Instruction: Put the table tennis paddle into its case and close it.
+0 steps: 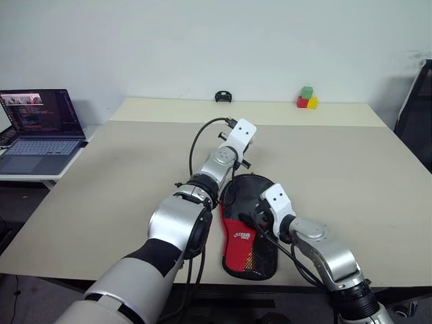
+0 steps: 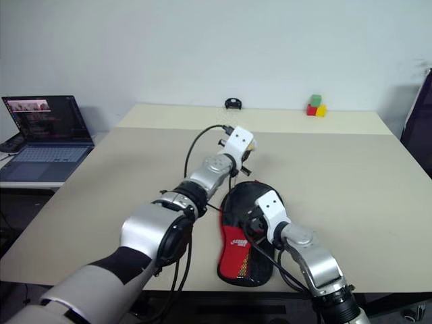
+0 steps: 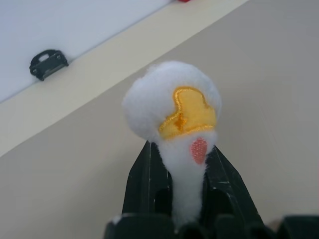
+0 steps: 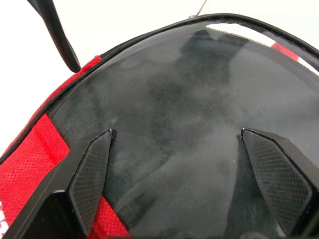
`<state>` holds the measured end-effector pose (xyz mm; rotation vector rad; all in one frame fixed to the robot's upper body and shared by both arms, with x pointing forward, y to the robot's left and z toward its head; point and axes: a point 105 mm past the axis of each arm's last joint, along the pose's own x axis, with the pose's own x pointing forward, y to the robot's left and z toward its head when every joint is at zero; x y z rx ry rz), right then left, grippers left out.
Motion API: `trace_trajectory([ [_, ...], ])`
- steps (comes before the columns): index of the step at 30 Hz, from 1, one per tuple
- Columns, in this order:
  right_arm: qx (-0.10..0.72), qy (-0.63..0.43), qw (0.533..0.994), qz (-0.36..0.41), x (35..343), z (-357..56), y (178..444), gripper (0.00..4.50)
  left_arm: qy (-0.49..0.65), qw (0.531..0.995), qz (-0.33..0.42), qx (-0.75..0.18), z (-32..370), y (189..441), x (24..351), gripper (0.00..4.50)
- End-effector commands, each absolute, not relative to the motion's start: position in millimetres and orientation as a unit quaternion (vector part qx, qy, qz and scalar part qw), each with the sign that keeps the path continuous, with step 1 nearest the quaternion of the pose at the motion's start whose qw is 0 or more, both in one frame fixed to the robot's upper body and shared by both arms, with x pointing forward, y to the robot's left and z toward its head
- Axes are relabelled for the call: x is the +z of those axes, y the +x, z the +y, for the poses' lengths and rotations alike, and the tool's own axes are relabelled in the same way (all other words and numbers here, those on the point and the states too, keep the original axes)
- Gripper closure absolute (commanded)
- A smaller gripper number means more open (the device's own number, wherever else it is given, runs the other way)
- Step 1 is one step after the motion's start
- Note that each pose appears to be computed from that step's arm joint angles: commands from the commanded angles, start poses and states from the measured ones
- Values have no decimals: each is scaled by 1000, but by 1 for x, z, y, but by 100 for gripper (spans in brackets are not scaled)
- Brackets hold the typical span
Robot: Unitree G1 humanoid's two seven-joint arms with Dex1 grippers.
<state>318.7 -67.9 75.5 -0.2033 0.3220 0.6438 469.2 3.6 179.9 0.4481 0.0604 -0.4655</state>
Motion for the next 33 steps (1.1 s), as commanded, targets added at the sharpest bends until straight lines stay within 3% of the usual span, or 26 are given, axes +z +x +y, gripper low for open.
trace_trajectory([
  [1,294,-98,911,271,23,-82,301,0,232,936,-33,-263,-25,463,218,429],
  [10,291,-90,914,267,25,-78,301,0,282,902,68,-321,-25,447,136,429],
  [19,298,-87,913,266,25,-73,304,0,262,909,74,-315,-13,451,138,109],
  [27,304,-89,912,262,26,-74,310,0,215,913,57,-341,1,456,155,109],
  [33,311,-92,911,254,34,-79,313,0,175,916,55,-358,46,459,155,109],
])
